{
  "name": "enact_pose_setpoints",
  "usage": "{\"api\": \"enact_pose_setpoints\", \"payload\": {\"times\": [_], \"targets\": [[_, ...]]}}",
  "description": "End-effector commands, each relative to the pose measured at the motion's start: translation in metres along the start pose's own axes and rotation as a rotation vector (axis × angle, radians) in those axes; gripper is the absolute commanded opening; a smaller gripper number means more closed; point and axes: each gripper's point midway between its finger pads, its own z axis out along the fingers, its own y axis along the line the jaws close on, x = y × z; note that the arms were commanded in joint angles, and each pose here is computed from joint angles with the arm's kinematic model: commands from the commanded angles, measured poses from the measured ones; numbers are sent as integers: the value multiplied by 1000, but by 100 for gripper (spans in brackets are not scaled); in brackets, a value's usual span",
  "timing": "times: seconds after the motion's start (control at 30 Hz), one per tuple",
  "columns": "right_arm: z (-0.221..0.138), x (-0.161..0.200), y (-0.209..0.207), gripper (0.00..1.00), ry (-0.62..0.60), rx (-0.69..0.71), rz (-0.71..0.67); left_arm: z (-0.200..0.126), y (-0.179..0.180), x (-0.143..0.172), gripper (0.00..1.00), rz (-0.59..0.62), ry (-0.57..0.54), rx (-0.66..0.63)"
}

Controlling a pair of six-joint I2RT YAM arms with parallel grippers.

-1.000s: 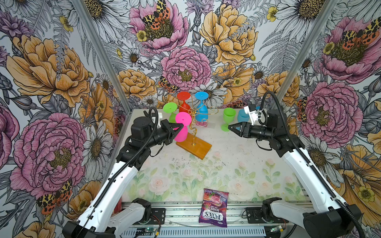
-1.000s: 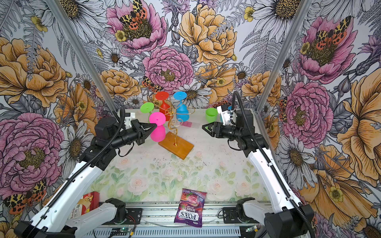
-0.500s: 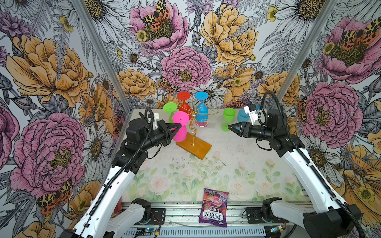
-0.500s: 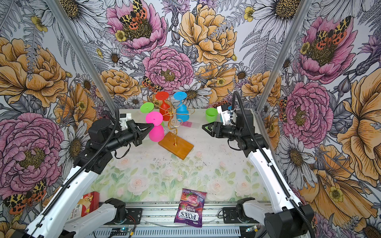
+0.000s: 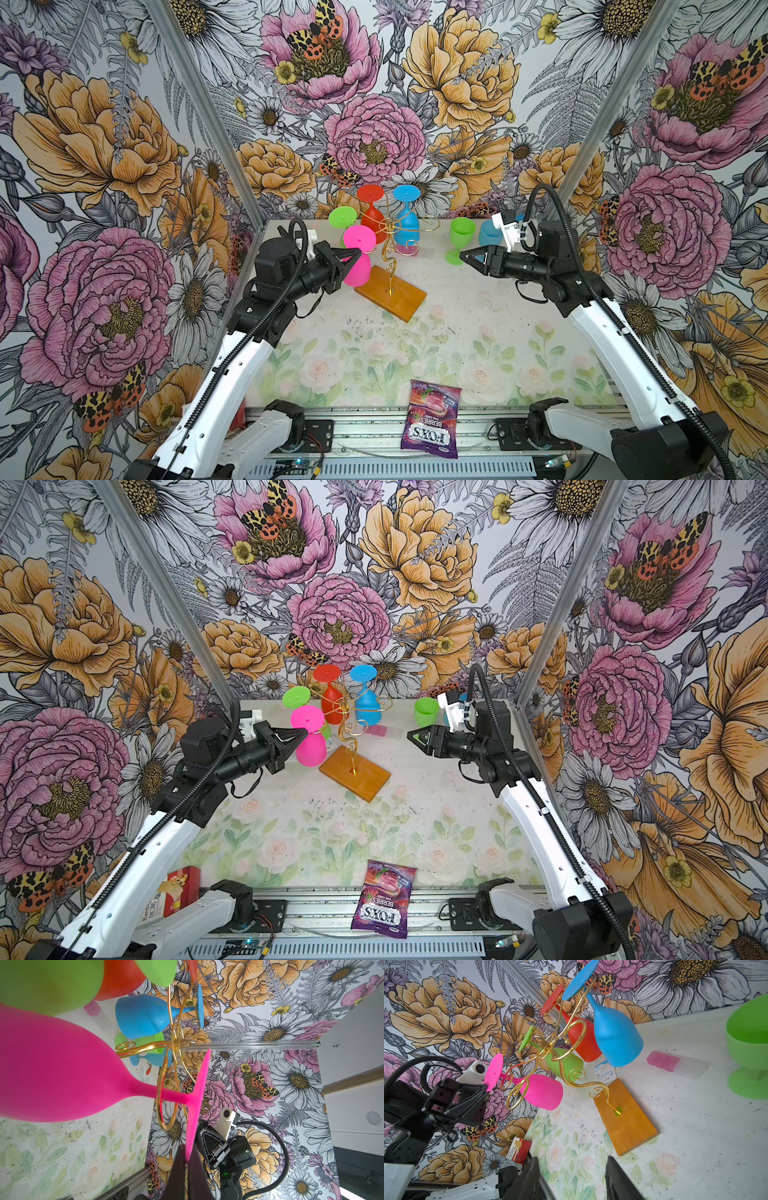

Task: Take the wine glass off the wine glass rack
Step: Pick up the wine glass from the wine glass rack.

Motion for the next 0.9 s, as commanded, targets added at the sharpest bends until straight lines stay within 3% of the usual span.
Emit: {"api": "enact_pose_setpoints", "payload": {"times": [0.0,0.3,0.87], "targets": [[-2,-5,3,52,-25,-12,-16,1,-14,-3,0,28,4,23],[-4,-4,2,52,-30,-10,-15,16,-17,-4,0,41,50,12],[-6,-4,0,52,-36,-8,-5,17,-20,28,0,83,153,29]]}}
